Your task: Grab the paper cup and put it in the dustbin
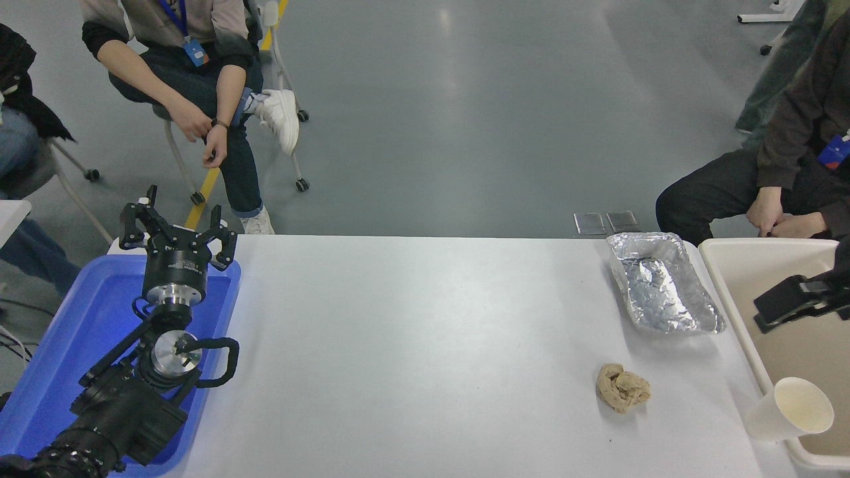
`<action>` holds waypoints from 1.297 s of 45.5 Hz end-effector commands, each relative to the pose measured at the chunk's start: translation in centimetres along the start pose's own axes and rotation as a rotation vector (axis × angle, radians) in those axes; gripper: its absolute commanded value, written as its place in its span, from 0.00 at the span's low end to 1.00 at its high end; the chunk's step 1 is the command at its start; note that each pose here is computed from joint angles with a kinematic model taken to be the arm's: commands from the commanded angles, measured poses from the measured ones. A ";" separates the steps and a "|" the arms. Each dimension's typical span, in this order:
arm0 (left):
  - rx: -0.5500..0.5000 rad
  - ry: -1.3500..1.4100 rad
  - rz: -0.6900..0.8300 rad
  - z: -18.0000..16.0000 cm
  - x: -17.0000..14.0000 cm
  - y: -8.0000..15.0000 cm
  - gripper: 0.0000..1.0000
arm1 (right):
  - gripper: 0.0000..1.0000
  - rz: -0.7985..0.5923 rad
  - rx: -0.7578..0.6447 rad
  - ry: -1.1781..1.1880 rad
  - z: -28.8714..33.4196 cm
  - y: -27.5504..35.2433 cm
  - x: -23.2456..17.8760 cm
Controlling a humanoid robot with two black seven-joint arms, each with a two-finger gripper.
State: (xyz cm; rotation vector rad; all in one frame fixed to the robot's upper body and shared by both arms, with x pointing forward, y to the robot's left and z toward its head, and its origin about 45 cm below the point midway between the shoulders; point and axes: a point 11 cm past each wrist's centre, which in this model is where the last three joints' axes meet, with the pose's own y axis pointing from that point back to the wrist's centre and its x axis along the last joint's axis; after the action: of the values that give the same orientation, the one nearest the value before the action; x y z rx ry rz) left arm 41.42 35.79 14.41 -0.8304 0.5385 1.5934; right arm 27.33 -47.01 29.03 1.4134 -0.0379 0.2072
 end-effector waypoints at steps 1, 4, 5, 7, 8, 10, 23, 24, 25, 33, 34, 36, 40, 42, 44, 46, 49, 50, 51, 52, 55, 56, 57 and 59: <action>0.000 0.000 0.000 0.0 0.0 0.0 0.99 | 1.00 0.028 -0.052 -0.038 4.5 -5.6 -4.6; 0.000 0.001 -0.002 0.0 -0.1 0.0 0.99 | 1.00 0.037 -0.042 -0.043 4.4 -7.3 -4.9; 0.000 0.000 -0.001 0.0 0.0 0.0 0.99 | 1.00 0.042 -0.036 -0.048 4.3 -7.8 -5.0; 0.000 0.001 -0.002 0.0 -0.1 0.0 0.99 | 1.00 0.047 -0.026 -0.057 4.1 -8.7 -5.2; 0.000 0.001 -0.002 0.0 -0.1 0.0 0.99 | 1.00 0.052 -0.022 -0.061 4.0 -9.1 -5.2; 0.000 0.000 0.000 0.0 0.0 0.0 0.99 | 1.00 0.058 -0.017 -0.071 4.0 -10.0 -5.4; 0.000 0.000 0.000 0.0 0.0 0.0 0.99 | 1.00 0.084 -0.038 -0.088 4.3 -13.9 -6.0; 0.000 0.000 0.000 0.0 0.0 0.0 0.99 | 1.00 0.087 -0.043 -0.087 4.4 -14.2 -6.0; 0.000 0.000 0.000 0.0 0.0 0.0 0.99 | 1.00 0.087 -0.044 -0.081 4.3 -14.4 -6.1; 0.000 0.000 0.000 0.0 0.0 0.0 0.99 | 0.99 0.087 -0.050 -0.073 4.2 -15.3 -6.5; 0.000 0.000 0.000 0.0 0.0 0.0 0.99 | 0.98 0.090 -0.050 -0.071 4.2 -15.5 -6.4; 0.000 0.000 0.000 0.0 0.0 0.0 0.99 | 0.96 0.093 -0.053 -0.068 4.1 -15.8 -6.4; 0.000 0.000 0.000 0.0 0.0 0.0 0.99 | 0.75 0.096 -0.063 -0.072 4.4 -16.2 -6.4; 0.000 0.000 0.000 0.0 0.0 0.0 0.99 | 0.52 0.090 -0.065 -0.076 4.5 -16.3 -6.7; 0.000 0.000 0.000 0.0 0.0 0.0 0.99 | 0.44 0.086 -0.065 -0.076 4.5 -16.4 -6.8; 0.000 0.000 0.000 0.0 0.0 0.0 0.99 | 0.34 0.083 -0.065 -0.076 4.5 -16.5 -6.9; 0.000 0.000 0.000 0.0 0.0 0.0 0.99 | 0.30 0.085 -0.064 -0.080 4.5 -16.5 -6.9; 0.000 0.000 0.000 0.0 0.0 0.0 0.99 | 0.26 0.085 -0.063 -0.080 4.4 -16.5 -6.9; 0.000 0.000 0.000 0.0 0.0 0.0 0.99 | 0.17 0.084 -0.062 -0.080 4.4 -16.5 -6.9; 0.000 0.000 0.000 0.0 0.0 0.0 0.99 | 0.06 0.085 -0.062 -0.079 4.3 -16.5 -6.9; 0.000 0.000 0.000 0.0 0.0 0.0 0.99 | 0.00 0.083 -0.060 -0.080 4.3 -16.6 -7.0; 0.000 0.000 0.000 0.0 0.0 0.0 0.99 | 0.00 0.083 -0.061 -0.081 4.4 -16.6 -7.0; 0.000 0.000 0.000 0.0 0.0 0.0 0.99 | 0.00 0.083 -0.059 -0.082 4.3 -16.6 -7.1; 0.000 0.000 0.000 0.0 0.0 0.0 0.99 | 0.00 0.083 -0.058 -0.082 4.3 -16.6 -7.1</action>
State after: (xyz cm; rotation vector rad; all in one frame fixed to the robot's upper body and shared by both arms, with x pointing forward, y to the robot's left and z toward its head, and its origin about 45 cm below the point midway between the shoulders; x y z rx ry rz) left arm 41.44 35.79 14.43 -0.8305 0.5380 1.5931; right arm 23.83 -54.40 12.86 1.3610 -0.1673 0.2202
